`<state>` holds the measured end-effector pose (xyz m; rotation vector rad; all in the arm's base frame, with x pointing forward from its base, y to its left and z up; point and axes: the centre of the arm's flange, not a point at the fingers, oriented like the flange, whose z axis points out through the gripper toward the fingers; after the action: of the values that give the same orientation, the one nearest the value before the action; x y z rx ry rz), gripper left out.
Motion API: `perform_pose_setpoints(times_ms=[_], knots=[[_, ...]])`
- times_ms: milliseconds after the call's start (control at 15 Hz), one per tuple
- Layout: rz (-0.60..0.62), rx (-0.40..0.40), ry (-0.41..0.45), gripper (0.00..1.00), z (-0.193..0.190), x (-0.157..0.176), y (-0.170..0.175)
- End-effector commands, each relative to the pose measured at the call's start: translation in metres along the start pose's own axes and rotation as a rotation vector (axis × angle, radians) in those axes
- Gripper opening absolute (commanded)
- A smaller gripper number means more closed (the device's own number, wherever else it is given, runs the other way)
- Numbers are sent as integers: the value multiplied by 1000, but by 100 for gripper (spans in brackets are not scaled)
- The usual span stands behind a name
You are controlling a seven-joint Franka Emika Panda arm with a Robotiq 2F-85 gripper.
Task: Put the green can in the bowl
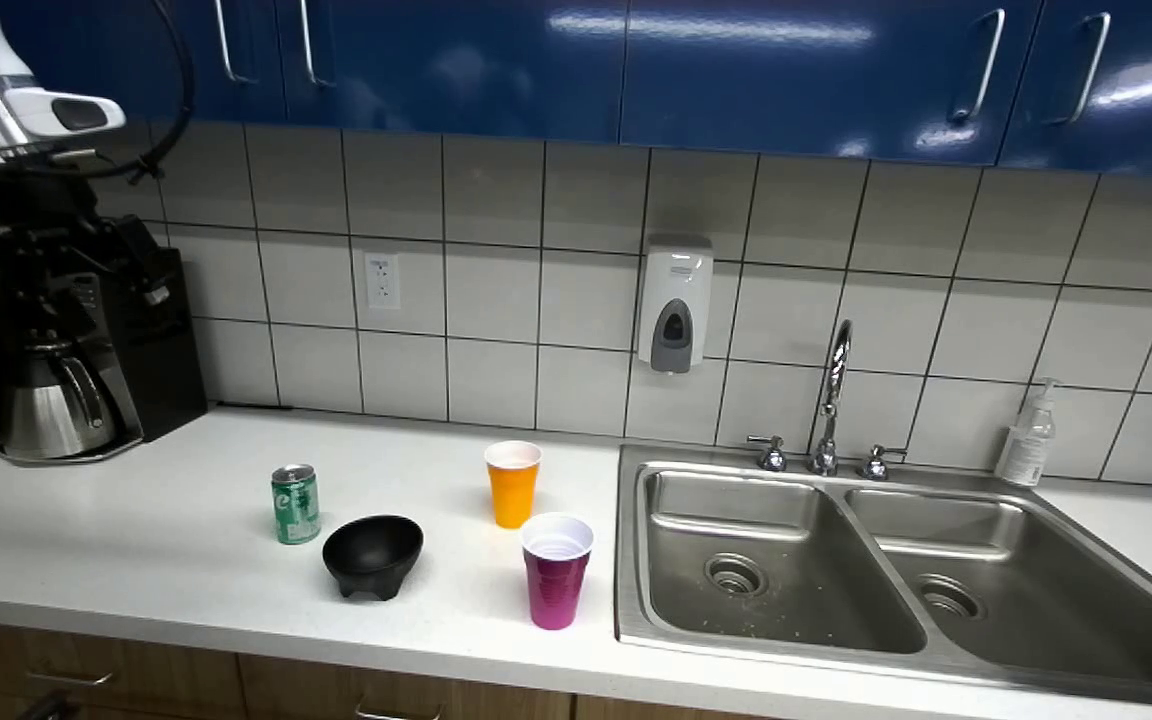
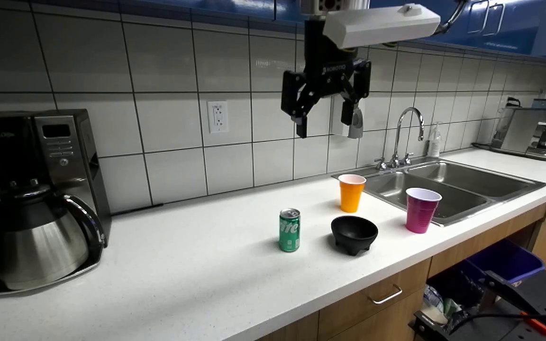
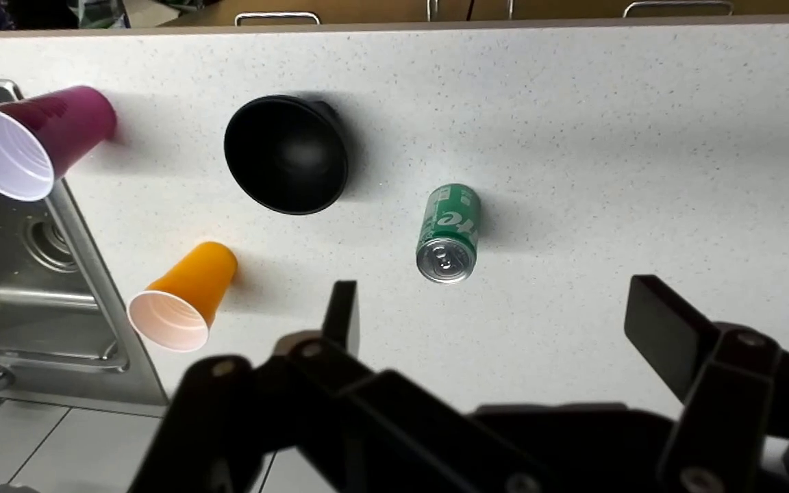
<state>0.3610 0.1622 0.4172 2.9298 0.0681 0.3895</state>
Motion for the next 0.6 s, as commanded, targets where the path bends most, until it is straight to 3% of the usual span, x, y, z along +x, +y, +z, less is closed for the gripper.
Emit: perform_pose_setpoints(times_ms=[0,533], knots=[[29,12,-4,100,28,14,10],[-8,48,-17,100,82,33,14]])
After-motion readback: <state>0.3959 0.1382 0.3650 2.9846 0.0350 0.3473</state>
